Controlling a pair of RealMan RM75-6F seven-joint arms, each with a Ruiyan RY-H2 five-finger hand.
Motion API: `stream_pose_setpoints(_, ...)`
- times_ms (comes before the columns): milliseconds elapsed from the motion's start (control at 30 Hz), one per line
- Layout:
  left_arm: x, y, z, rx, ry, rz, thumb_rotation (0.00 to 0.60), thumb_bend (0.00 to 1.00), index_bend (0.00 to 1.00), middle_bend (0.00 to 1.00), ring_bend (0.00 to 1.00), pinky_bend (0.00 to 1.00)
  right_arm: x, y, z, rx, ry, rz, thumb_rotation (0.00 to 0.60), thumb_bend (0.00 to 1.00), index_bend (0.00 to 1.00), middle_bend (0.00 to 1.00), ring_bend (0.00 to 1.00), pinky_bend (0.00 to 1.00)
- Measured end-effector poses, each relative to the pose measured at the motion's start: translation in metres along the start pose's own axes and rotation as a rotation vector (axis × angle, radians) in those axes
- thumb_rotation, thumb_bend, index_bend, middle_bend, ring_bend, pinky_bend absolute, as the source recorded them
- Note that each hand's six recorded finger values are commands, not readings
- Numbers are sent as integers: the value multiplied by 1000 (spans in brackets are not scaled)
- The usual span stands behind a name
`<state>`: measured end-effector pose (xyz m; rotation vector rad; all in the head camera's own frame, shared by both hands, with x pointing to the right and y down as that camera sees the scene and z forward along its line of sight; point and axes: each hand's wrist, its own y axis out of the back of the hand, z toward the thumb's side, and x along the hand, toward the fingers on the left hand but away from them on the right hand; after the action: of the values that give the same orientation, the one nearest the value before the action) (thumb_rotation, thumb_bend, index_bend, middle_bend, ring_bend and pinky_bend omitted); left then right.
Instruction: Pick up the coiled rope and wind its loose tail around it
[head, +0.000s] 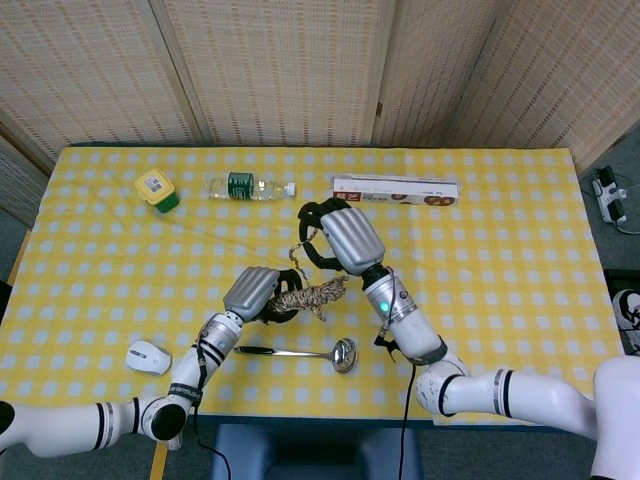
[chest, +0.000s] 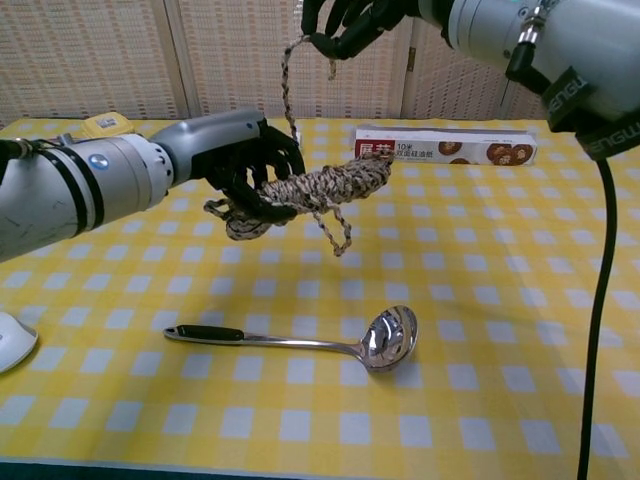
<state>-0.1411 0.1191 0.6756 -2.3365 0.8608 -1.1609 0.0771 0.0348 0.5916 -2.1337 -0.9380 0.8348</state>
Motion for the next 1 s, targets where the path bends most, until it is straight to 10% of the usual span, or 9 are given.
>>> stream_pose_setpoints(467,21,4,-28,-212,247,86,600,530,603,615,618,690,38,20,34,-70,128,-22,600,586,668,363,346,250)
stream_pose_setpoints(1000,7,60,-71,-683,311,234,600,548,600,615,619,693,95,13,-1,-171,93,59,600,589,668,375,356,251)
